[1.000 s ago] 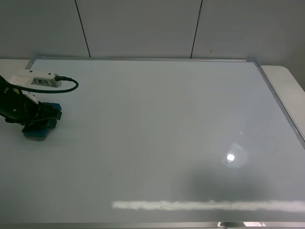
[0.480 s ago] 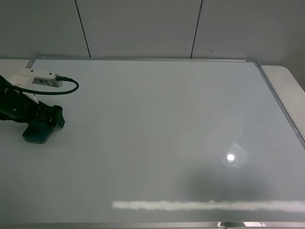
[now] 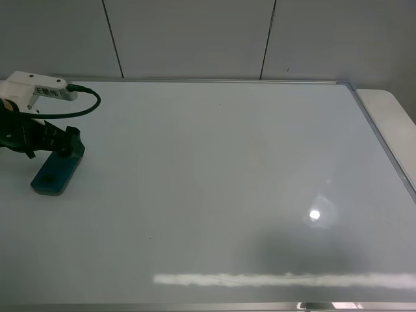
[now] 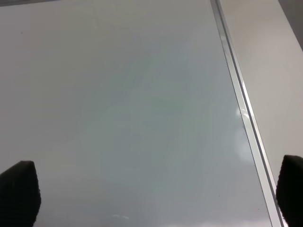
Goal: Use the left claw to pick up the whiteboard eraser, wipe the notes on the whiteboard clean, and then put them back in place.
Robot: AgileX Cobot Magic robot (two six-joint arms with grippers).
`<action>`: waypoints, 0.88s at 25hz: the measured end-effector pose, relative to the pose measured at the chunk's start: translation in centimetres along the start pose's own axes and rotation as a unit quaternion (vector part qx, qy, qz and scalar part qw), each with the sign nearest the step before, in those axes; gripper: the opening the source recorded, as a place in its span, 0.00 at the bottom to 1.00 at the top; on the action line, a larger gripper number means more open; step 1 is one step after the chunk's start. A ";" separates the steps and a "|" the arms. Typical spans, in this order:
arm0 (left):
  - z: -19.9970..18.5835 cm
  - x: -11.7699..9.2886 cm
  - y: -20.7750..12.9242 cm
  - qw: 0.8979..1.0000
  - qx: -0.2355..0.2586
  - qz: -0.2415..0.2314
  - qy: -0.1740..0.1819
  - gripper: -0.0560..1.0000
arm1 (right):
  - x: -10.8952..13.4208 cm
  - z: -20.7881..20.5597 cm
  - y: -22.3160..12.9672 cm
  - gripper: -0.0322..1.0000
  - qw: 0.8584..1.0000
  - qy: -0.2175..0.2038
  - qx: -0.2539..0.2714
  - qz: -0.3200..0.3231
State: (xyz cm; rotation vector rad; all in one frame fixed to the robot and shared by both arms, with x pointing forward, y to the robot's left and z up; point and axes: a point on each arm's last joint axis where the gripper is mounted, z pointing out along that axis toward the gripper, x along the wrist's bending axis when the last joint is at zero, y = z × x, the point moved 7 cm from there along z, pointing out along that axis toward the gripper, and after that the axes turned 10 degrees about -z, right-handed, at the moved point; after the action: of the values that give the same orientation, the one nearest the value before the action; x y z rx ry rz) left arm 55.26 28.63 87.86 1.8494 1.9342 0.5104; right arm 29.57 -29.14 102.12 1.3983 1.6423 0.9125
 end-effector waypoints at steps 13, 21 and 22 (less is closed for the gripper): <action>-18.2 -0.6 4.2 0.964 -0.259 -0.034 -0.044 0.99 | 0.0 0.0 0.0 0.99 1.000 0.000 0.000 0.000; -29.4 -0.2 0.3 0.909 -0.410 -0.030 -0.065 0.99 | 0.0 0.0 0.0 0.99 1.000 0.000 0.000 0.000; -30.5 -0.1 -0.5 0.902 -0.425 -0.029 -0.066 0.99 | 0.0 0.0 0.0 0.99 1.000 0.000 0.000 0.000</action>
State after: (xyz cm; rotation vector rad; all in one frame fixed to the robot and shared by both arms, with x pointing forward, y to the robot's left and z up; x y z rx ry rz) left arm 38.64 29.10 113.46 1.2068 1.3290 0.9843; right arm 29.57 -29.14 102.12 1.3983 1.6423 0.9125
